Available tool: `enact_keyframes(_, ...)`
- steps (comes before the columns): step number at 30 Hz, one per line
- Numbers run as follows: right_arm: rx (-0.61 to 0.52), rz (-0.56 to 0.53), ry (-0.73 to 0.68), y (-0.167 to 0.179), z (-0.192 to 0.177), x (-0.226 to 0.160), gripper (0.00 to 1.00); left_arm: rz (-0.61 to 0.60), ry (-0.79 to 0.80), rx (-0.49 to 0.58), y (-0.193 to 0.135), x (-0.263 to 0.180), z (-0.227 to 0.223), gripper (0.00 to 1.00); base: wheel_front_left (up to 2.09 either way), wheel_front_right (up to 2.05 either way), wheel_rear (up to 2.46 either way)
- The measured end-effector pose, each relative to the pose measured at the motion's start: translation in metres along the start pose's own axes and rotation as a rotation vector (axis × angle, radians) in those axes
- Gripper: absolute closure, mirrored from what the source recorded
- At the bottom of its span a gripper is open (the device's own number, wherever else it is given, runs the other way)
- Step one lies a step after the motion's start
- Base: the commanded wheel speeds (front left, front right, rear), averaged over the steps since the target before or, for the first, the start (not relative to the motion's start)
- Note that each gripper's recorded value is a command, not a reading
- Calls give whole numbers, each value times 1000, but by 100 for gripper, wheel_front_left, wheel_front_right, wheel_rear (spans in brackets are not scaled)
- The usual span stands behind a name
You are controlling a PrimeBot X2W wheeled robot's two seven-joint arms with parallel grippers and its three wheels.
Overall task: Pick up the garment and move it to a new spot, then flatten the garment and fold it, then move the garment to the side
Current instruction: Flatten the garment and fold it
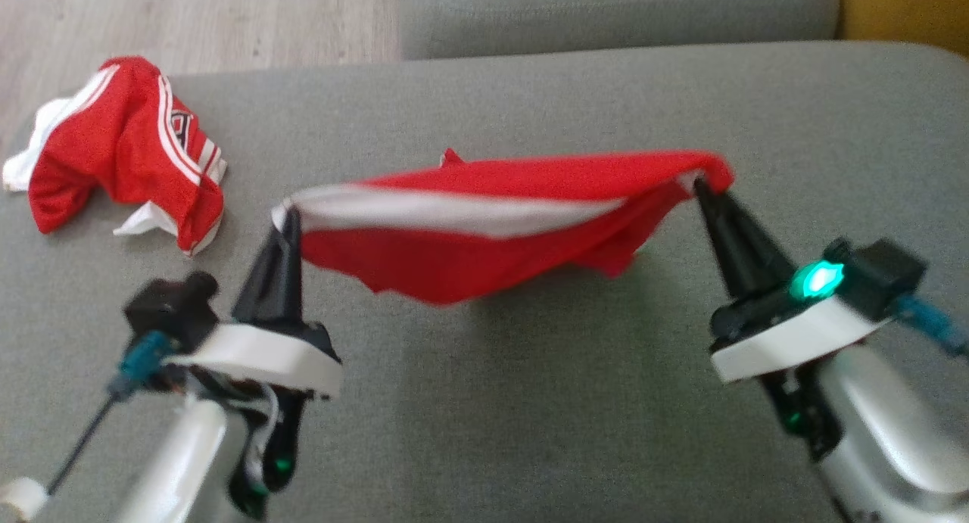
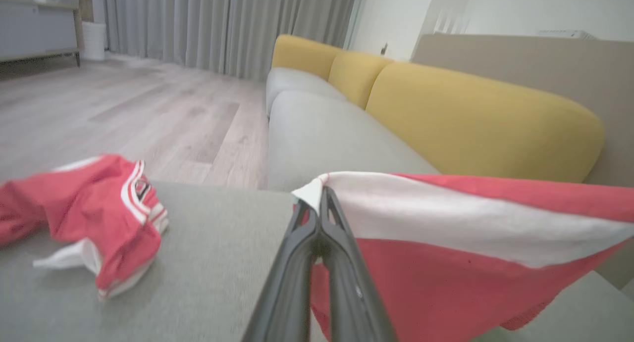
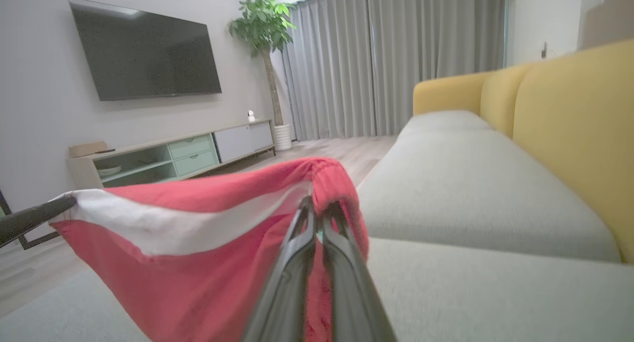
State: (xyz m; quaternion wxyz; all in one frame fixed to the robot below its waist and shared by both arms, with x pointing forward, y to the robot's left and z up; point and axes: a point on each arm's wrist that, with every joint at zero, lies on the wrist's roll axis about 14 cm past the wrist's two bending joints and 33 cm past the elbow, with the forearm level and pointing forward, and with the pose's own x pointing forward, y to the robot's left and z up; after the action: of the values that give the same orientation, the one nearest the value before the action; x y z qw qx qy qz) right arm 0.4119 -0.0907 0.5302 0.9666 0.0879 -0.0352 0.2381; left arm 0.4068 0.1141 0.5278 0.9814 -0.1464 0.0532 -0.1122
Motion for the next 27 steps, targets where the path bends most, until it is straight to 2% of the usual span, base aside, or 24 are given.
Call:
enact_keyframes(6,-122,64,-169,10,86,-6,100,-82,-259,104,-21,-9,95,100,0,0,0)
enact_keyframes(12,-237,131,-274,37,159,-27,100,-181,-471,213,-57,-36,180,100,0,0,0)
enact_keyframes(19,-266,117,-255,32,176,-23,100,-221,-464,272,-65,-22,200,100,0,0,0)
enact_keyframes(24,-221,92,-192,17,163,7,100,-211,-382,290,-51,14,188,100,0,0,0)
enact_keyframes(27,-223,91,-129,4,147,42,100,-200,-335,311,-38,49,180,100,0,0,0)
